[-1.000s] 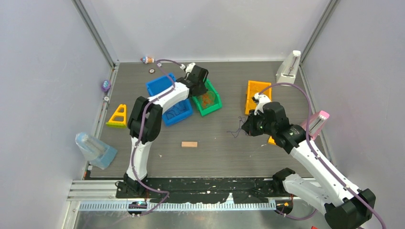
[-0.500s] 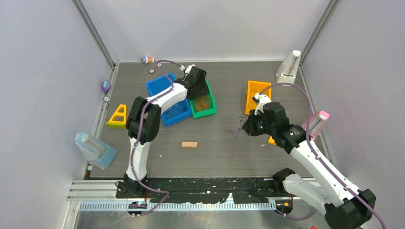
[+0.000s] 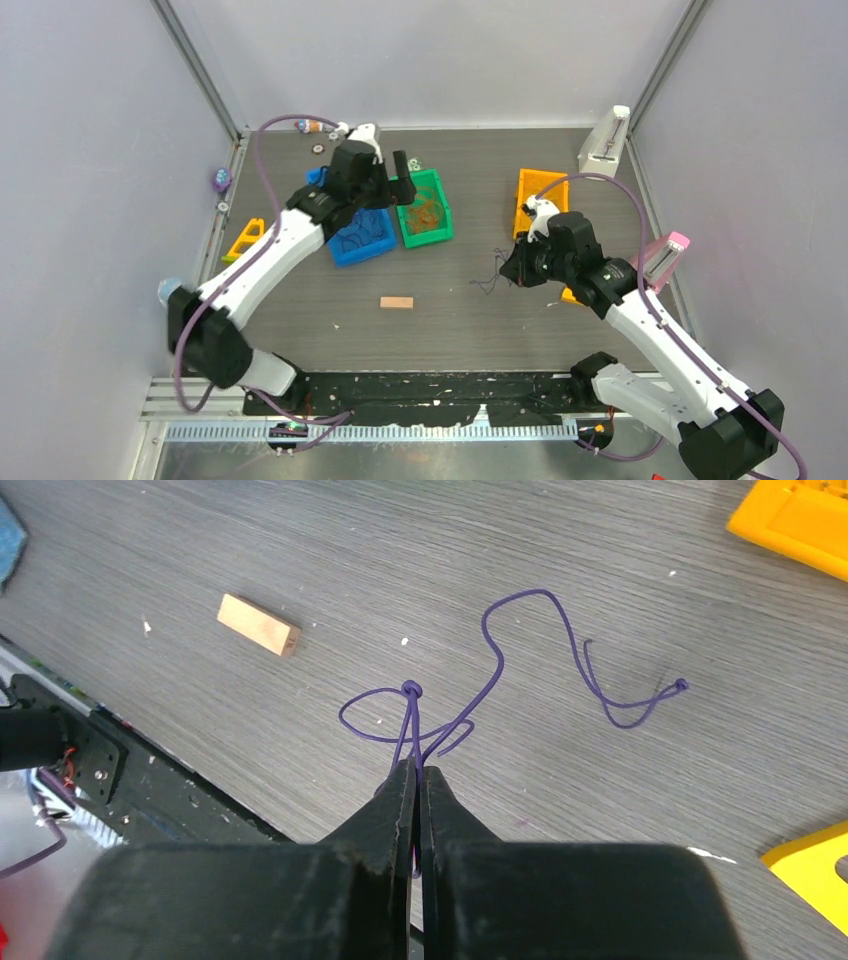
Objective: Untangle the cables
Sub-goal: Place the cable in the bin.
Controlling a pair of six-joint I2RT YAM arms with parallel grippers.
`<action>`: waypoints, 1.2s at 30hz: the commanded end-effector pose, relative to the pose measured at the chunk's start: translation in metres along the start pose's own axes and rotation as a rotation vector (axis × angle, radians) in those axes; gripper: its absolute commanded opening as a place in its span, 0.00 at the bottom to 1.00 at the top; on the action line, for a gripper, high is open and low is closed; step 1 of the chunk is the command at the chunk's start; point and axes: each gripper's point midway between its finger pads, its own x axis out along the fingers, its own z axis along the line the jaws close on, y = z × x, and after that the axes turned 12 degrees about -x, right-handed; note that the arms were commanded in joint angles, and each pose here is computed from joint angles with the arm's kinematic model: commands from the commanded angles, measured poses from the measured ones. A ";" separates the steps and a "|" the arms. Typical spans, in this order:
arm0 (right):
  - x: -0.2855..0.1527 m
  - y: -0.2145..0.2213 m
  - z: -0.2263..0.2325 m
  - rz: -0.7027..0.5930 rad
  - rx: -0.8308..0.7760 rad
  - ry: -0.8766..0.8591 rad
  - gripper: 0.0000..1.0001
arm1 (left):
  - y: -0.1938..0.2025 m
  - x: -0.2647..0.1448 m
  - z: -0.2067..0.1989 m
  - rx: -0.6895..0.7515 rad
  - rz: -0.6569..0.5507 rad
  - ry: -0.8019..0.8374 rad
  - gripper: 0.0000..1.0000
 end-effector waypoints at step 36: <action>0.128 -0.264 0.258 -0.386 -0.166 -0.662 0.05 | 0.024 -0.246 0.170 0.124 -0.466 -0.221 0.99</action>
